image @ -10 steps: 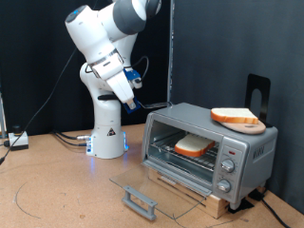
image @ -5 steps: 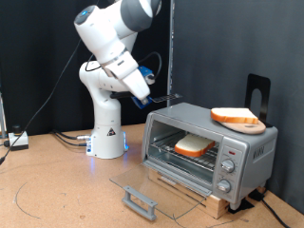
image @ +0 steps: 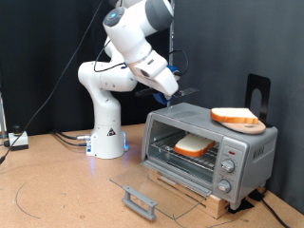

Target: Make a piece of toast with the oven

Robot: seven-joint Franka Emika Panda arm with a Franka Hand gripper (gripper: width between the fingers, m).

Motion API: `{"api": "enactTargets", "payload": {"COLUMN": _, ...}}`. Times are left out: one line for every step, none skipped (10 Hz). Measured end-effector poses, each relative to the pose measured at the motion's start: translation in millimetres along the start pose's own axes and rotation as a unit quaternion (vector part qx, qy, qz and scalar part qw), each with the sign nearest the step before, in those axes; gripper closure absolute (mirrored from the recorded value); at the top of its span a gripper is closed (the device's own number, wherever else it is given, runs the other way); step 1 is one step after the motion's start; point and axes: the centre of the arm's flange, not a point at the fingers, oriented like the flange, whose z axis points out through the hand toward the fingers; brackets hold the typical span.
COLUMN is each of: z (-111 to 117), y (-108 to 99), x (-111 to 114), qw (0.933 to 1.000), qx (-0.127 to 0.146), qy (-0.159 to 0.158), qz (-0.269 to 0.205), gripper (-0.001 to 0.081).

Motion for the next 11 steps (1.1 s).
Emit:
{"api": "enactTargets", "payload": {"z": 9, "y": -9, "x": 9, "qw": 1.0000, "qx": 0.005, "qy": 0.000, "qz": 0.001, "gripper": 0.0410}}
{"api": "enactTargets", "payload": {"z": 18, "y": -18, "x": 17, "qw": 0.9999, "qx": 0.008, "qy": 0.005, "qz": 0.008, "gripper": 0.0410}}
{"api": "enactTargets", "payload": {"z": 27, "y": -28, "x": 24, "qw": 0.9998, "qx": 0.008, "qy": 0.003, "qz": 0.016, "gripper": 0.0410}}
{"api": "enactTargets", "payload": {"z": 35, "y": -38, "x": 30, "qw": 0.9998, "qx": 0.007, "qy": -0.003, "qz": 0.019, "gripper": 0.0410}}
{"api": "enactTargets", "payload": {"z": 44, "y": -49, "x": 35, "qw": 0.9998, "qx": 0.006, "qy": -0.013, "qz": 0.015, "gripper": 0.0410}}
{"api": "enactTargets", "payload": {"z": 53, "y": -61, "x": 37, "qw": 0.9996, "qx": 0.010, "qy": -0.023, "qz": 0.011, "gripper": 0.0410}}
{"api": "enactTargets", "payload": {"z": 61, "y": -70, "x": 37, "qw": 0.9995, "qx": 0.007, "qy": -0.031, "qz": 0.009, "gripper": 0.0410}}
{"api": "enactTargets", "payload": {"z": 71, "y": -78, "x": 36, "qw": 0.9990, "qx": 0.002, "qy": -0.042, "qz": 0.016, "gripper": 0.0410}}
{"api": "enactTargets", "payload": {"z": 82, "y": -81, "x": 32, "qw": 0.9982, "qx": 0.000, "qy": -0.054, "qz": 0.026, "gripper": 0.0410}}
{"api": "enactTargets", "payload": {"z": 93, "y": -82, "x": 29, "qw": 0.9974, "qx": 0.001, "qy": -0.062, "qz": 0.037, "gripper": 0.0410}}
{"api": "enactTargets", "payload": {"z": 102, "y": -80, "x": 25, "qw": 0.9971, "qx": -0.001, "qy": -0.064, "qz": 0.042, "gripper": 0.0410}}
